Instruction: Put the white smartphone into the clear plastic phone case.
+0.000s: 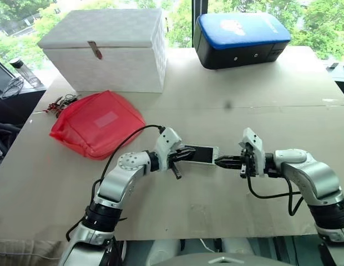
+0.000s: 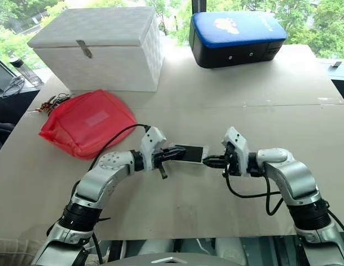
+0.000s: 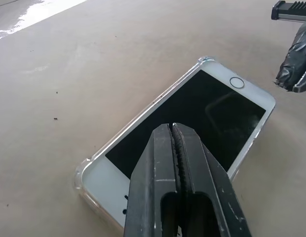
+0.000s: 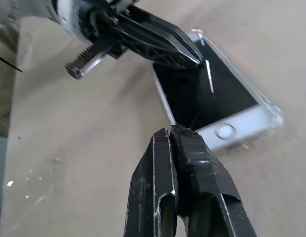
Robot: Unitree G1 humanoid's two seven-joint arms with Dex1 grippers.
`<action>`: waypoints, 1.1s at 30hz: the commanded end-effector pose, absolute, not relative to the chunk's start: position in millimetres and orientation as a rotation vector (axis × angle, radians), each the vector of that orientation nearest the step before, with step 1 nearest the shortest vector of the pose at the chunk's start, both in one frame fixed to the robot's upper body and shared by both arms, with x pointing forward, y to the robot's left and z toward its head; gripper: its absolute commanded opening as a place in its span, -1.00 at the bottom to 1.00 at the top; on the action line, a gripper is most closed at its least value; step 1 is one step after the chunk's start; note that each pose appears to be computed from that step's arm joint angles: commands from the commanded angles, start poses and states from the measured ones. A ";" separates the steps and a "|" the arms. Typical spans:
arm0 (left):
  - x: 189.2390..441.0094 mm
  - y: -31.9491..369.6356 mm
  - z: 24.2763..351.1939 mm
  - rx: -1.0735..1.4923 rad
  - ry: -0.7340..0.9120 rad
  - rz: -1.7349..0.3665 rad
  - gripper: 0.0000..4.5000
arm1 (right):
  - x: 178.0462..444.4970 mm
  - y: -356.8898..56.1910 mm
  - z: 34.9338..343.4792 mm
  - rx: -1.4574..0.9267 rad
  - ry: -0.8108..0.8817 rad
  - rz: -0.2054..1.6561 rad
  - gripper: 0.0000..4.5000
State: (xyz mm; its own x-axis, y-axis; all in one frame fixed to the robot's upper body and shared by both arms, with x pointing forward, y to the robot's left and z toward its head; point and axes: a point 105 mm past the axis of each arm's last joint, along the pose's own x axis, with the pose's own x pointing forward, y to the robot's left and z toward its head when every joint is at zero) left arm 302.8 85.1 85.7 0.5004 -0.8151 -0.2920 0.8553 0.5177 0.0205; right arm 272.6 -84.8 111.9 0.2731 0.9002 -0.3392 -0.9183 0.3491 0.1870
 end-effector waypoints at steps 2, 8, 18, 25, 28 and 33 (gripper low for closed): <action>292.6 87.9 63.5 0.176 0.345 -1.026 -0.97 | 280.3 -77.9 98.6 -0.160 0.475 1.199 -1.00; 289.0 85.9 63.3 0.177 0.339 -1.029 -0.97 | 277.5 -94.4 54.0 -0.347 0.673 1.199 -1.00; 287.1 83.5 65.4 0.173 0.335 -1.022 -0.97 | 281.3 -108.4 19.2 -0.383 0.863 1.162 -1.00; 286.0 85.6 67.3 0.173 0.329 -1.017 -0.97 | 286.4 -102.8 16.9 -0.320 0.829 1.130 -1.00; 285.9 89.0 74.7 0.157 0.281 -1.008 -0.97 | 298.2 -90.5 44.6 -0.200 0.617 1.103 -1.00; 294.8 93.3 125.2 -0.028 0.001 -0.943 -0.97 | 327.1 -92.5 133.8 -0.011 0.110 0.906 -1.00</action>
State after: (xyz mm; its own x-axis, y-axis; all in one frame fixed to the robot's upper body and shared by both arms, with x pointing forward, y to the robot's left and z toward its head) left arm 292.9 88.5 94.7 0.5667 -0.8161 -0.1138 0.8158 0.5751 -0.0617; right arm 321.8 -82.3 95.3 0.5443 0.8053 -0.2351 -0.8070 0.5791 0.1154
